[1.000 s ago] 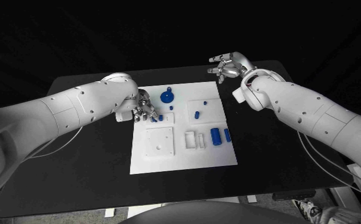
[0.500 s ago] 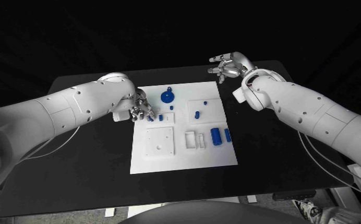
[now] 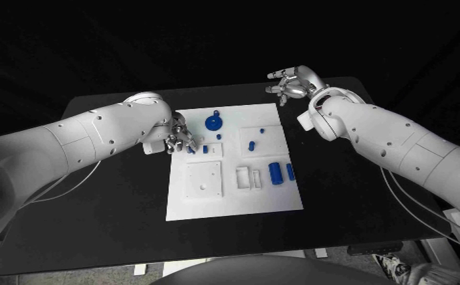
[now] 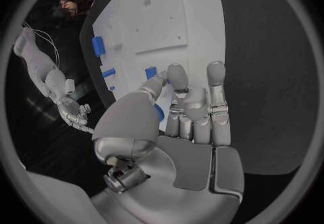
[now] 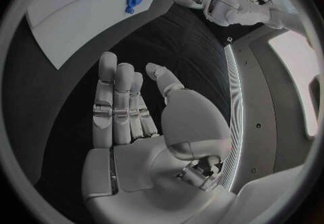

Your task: Assemble the parts on the task board

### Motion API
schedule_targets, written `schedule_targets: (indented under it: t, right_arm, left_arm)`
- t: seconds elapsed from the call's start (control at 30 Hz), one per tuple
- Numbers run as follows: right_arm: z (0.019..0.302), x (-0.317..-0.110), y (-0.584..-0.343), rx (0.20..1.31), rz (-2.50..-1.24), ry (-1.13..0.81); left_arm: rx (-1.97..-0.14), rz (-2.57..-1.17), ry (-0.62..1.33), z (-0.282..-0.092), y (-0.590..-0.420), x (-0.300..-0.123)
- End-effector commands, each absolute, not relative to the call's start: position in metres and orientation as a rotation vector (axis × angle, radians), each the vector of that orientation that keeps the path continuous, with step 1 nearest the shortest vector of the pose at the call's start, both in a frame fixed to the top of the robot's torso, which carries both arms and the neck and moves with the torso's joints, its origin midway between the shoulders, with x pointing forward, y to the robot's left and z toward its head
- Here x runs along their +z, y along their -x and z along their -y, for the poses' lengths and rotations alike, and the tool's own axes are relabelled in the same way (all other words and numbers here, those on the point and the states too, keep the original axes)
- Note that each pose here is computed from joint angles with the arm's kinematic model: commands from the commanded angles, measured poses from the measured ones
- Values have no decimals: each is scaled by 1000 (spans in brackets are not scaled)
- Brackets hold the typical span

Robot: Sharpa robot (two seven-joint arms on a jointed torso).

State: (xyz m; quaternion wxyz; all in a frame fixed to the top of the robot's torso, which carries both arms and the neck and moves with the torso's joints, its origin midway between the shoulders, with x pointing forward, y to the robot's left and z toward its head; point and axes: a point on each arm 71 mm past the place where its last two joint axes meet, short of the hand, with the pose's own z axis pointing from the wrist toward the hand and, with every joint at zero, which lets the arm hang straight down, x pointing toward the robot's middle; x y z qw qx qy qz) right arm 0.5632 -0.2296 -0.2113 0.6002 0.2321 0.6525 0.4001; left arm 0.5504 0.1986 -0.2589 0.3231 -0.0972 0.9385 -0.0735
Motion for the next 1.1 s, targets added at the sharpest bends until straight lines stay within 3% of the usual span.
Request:
schedule_targets:
  t: [0.03, 1.1]
  right_arm:
    - [228, -211, -563, 937, -1517, -526]
    - [229, -211, -563, 936, -1518, -526]
  left_arm:
    - [-182, -2454, 249, -198, -550, -260]
    - [-169, -2458, 209, -195, -548, -260]
